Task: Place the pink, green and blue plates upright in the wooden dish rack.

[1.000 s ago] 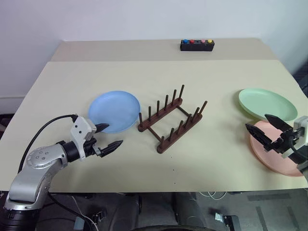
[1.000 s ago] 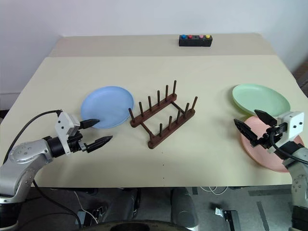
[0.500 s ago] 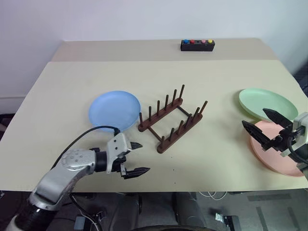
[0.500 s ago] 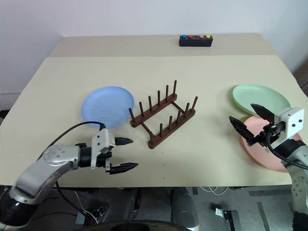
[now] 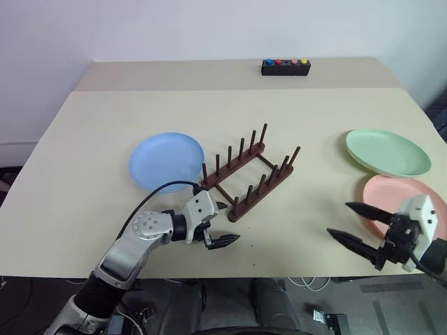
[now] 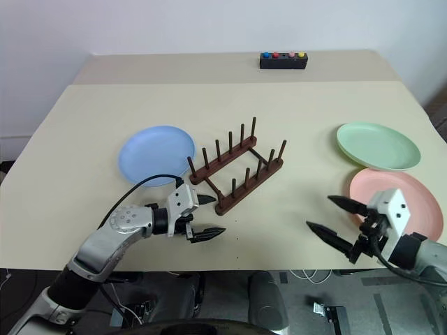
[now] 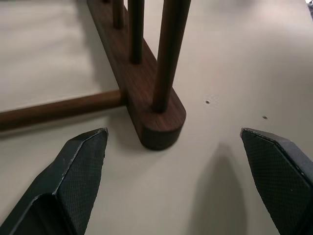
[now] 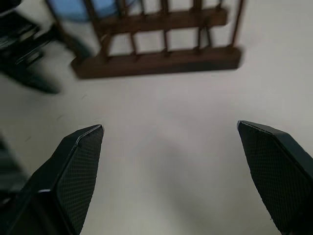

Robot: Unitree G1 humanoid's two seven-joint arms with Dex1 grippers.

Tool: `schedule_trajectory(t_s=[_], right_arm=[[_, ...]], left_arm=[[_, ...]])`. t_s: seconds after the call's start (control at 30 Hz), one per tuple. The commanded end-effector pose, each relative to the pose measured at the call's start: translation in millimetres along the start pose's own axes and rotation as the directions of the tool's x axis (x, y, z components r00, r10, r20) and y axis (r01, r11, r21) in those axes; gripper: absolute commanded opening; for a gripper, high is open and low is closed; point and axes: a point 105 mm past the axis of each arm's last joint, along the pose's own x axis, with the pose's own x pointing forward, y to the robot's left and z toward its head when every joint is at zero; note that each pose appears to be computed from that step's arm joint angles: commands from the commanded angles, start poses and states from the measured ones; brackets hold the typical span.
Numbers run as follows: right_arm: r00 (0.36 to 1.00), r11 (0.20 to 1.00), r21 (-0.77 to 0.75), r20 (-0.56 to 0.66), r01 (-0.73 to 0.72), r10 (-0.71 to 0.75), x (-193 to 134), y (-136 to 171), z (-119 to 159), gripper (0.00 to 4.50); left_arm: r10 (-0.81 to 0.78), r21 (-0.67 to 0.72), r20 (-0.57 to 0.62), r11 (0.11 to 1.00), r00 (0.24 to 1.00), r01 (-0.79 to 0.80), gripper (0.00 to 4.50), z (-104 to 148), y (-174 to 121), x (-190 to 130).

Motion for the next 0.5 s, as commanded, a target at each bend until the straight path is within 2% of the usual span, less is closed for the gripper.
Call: schedule_trajectory(t_s=[0.03, 0.13, 0.17, 0.23, 0.37, 0.43, 0.5], right_arm=[[0.999, 0.996, -0.080, 0.019, -0.043, 0.045, 9, 11, 12, 4.46], [0.998, 0.995, -0.093, 0.047, -0.025, 0.029, 12, 9, 15, 4.46], [0.998, 0.995, -0.097, 0.052, -0.023, 0.028, 13, 8, 16, 4.49], [0.998, 0.994, -0.105, 0.061, -0.019, 0.026, 15, 8, 17, 4.50], [0.996, 0.994, -0.110, 0.086, -0.011, 0.021, 19, 7, 20, 4.50], [0.996, 0.994, -0.112, 0.092, -0.010, 0.021, 21, 8, 20, 4.50], [0.995, 0.993, -0.113, 0.095, -0.010, 0.021, 23, 8, 21, 4.50]], left_arm=[[0.040, 0.009, -0.023, 0.999, 0.999, -0.040, 4.50, -9, 4, 6], [0.068, 0.013, -0.019, 0.998, 0.998, -0.068, 4.50, -8, 8, 9], [0.081, 0.019, -0.017, 0.997, 0.997, -0.080, 4.24, -8, 10, 10], [0.105, 0.026, -0.008, 0.994, 0.994, -0.104, 3.69, -5, 14, 12], [0.126, 0.032, 0.009, 0.991, 0.992, -0.127, 1.60, 0, 20, 15], [0.136, 0.031, 0.018, 0.990, 0.991, -0.137, 0.74, 2, 21, 16], [0.142, 0.030, 0.021, 0.989, 0.990, -0.143, 0.74, 3, 23, 16]])
